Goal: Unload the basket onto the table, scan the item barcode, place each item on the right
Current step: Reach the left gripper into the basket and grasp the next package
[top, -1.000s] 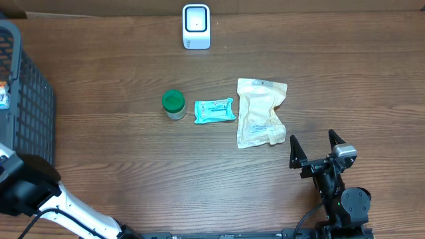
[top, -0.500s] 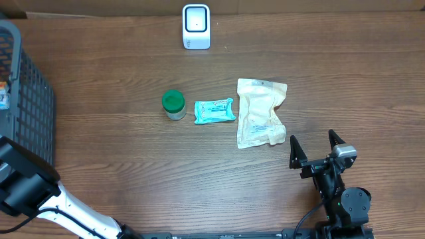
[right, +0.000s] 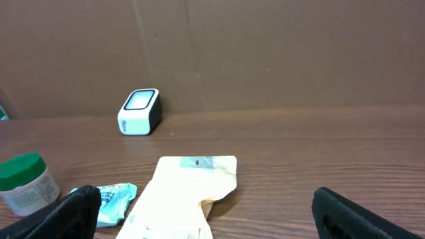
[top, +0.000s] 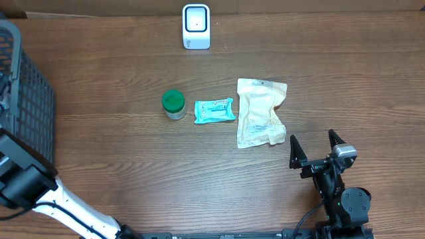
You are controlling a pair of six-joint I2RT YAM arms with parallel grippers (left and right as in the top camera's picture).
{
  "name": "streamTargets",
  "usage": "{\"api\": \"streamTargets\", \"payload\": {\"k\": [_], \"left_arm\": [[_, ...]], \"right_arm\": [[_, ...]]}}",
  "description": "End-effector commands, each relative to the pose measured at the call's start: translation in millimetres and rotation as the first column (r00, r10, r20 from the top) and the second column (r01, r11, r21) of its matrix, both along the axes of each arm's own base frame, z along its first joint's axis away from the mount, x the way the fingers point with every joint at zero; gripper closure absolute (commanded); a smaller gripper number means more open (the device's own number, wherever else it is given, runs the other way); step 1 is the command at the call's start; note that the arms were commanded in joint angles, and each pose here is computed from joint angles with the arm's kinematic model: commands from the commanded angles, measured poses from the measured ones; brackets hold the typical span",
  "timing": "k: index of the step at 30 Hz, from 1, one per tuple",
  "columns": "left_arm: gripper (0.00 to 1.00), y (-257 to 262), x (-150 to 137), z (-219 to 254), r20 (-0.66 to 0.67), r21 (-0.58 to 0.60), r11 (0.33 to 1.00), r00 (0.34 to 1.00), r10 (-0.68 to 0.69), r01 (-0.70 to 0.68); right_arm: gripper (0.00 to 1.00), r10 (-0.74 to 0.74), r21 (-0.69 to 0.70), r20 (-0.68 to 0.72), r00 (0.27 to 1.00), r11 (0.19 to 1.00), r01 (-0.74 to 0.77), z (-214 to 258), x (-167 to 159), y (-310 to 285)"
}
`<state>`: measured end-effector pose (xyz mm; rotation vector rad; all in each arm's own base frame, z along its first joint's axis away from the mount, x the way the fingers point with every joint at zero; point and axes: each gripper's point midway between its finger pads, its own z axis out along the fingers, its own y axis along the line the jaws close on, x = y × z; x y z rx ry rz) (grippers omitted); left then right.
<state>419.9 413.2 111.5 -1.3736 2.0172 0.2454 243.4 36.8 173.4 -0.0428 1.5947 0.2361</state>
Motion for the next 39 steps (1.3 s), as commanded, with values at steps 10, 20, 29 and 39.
{"api": "streamTargets", "payload": {"k": [10,20,29,39], "left_arm": [[0.0,19,11,-55,-0.02,0.03,1.0,1.0,0.002,-0.002],[0.32,7,-1,-107,-0.115,-0.061,0.998,0.993,-0.012,0.005],[0.96,3,-5,-94,-0.125,-0.072,0.997,0.992,-0.014,0.005],[0.96,-22,-8,20,-0.002,-0.053,0.996,0.998,-0.067,0.067]], "right_arm": [[0.0,-0.01,0.004,-0.001,1.0,1.0,0.01,-3,0,-2],[0.0,-0.01,0.004,0.0,1.0,1.0,0.01,-3,0,-2],[0.0,-0.01,0.004,0.0,1.0,1.0,0.01,-3,0,-2],[0.0,-0.01,0.004,0.0,1.0,1.0,0.01,-3,0,-2]]}}
